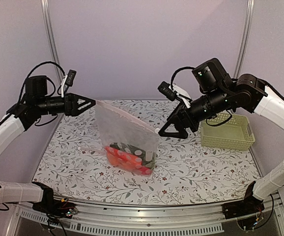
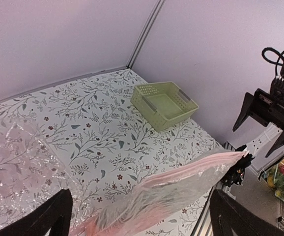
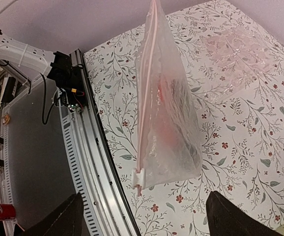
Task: Place the food in the zip-top bag and seal the zipper
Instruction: Zip the zipper on the zipper food storage bag, then set the zipper food storage bag at the center of the board.
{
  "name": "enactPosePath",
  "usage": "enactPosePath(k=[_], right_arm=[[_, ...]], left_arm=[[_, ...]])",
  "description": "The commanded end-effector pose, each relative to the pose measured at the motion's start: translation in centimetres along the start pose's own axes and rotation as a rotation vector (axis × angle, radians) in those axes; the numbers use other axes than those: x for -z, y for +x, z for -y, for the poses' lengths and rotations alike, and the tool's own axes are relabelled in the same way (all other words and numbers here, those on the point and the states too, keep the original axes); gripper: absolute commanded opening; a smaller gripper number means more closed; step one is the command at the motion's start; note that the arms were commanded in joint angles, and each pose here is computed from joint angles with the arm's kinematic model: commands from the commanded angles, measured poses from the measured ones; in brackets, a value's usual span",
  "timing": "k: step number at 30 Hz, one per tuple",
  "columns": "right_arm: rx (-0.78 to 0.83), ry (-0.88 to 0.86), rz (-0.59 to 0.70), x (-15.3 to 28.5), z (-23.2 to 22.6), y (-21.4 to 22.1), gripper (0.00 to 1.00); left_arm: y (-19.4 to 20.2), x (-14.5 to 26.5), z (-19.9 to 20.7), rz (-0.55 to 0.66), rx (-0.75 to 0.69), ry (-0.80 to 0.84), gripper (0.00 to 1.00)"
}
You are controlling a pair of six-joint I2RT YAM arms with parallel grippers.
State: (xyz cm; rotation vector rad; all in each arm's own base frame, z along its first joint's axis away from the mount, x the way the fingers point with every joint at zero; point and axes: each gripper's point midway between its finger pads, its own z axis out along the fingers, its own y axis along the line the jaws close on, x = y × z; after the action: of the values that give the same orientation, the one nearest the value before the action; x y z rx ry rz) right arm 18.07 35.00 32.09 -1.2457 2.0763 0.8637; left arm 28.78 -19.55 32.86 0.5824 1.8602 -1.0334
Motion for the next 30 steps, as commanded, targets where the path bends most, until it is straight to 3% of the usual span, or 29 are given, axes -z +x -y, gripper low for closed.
enactPosePath(k=[1,10,19,24,30], right_arm=[[-0.003,0.002,0.012,0.6,-0.1,0.1,0.92],[-0.045,0.081,0.159,2.7,0.8,-2.3,0.99],[-0.267,0.315,0.264,4.6,8.8,-2.7,0.99],[-0.402,0.63,0.277,6.5,16.5,0.6,0.99],[-0.595,0.748,0.314,7.5,24.0,6.7,0.99]], left_arm=[[-0.4,0.6,0.1,0.031,-0.034,-0.015,0.99],[-3.2,1.6,-0.2,0.129,-0.033,-0.07,0.99],[-6.2,3.3,-5.6,0.255,0.055,-0.321,0.99],[-6.8,5.3,-9.3,0.31,0.077,-0.428,1.0],[-3.3,9.6,-16.9,0.347,0.142,-0.69,0.99]])
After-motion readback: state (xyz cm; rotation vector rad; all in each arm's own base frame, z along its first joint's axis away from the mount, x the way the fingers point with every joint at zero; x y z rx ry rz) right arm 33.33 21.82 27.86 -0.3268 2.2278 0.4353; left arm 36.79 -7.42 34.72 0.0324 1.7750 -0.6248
